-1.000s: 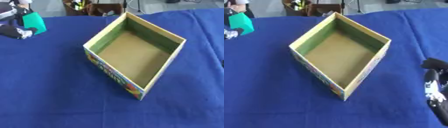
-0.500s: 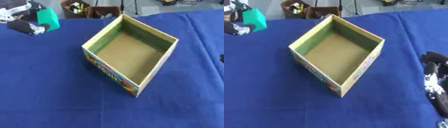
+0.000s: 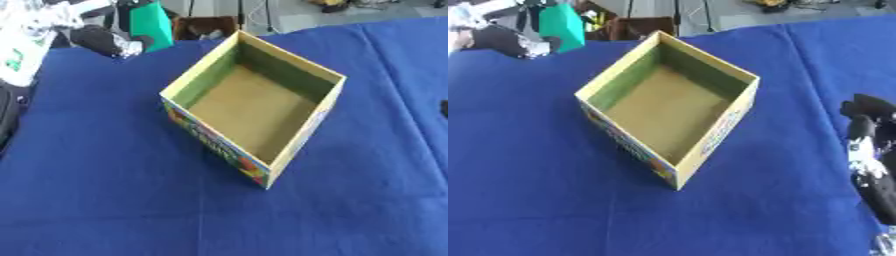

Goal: Pick up objects on the table and place them in the box.

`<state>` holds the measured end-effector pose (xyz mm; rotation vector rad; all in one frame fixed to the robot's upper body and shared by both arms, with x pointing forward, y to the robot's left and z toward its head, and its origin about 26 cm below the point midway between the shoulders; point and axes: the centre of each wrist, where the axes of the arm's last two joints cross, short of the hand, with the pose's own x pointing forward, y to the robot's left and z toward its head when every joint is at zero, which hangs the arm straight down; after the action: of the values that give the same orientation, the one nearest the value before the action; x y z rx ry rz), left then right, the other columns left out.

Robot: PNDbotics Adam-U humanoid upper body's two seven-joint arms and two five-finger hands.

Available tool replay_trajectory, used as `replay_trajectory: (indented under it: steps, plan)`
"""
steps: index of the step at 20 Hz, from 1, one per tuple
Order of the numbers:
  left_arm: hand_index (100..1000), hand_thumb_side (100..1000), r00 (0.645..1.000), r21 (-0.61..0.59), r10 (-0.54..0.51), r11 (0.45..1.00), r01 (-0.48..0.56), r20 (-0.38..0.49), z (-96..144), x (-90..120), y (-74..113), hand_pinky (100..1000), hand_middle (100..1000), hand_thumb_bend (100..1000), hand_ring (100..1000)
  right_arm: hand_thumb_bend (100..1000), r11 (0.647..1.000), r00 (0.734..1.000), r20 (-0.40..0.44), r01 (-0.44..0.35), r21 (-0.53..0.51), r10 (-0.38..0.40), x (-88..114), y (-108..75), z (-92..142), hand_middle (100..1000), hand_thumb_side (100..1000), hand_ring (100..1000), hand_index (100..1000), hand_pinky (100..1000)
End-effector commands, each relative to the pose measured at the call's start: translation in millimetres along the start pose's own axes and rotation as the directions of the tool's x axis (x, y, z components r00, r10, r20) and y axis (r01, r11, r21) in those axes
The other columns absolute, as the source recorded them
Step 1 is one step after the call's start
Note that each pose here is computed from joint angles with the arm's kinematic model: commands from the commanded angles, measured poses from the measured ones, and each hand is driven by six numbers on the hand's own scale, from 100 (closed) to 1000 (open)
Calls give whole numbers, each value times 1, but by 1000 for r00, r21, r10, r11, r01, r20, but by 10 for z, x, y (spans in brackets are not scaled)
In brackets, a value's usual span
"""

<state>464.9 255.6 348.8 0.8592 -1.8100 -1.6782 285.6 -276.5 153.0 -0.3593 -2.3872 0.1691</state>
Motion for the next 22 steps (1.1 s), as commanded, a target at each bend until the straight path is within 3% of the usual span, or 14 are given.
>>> replay_trajectory:
  steps: [1,8,14,17,22]
  plan:
    - [471,526,999,29,-15,999,14,47,-82,143,144,397,420,100,511,100,1000,1000,28,1,5,-1,65,-47,-69,613,572,793,788,840]
    - [464,525,993,47,18,999,-23,118,-330,421,100,391,420,100,507,100,1000,1000,23,15,6,-16,71,-36,-86,612,569,793,788,840]
    - [464,522,989,48,56,997,-63,141,-530,660,-73,403,421,100,513,100,1000,999,25,29,5,-29,82,-14,-110,612,566,794,788,841]
    - [463,519,990,35,71,996,-76,124,-627,773,-220,401,421,100,516,100,999,999,26,38,3,-38,88,-2,-124,613,564,794,788,842]
    - [467,515,999,17,8,1000,-9,47,-726,864,-483,404,421,100,522,100,999,998,32,48,-15,-48,98,2,-150,613,561,794,788,842]
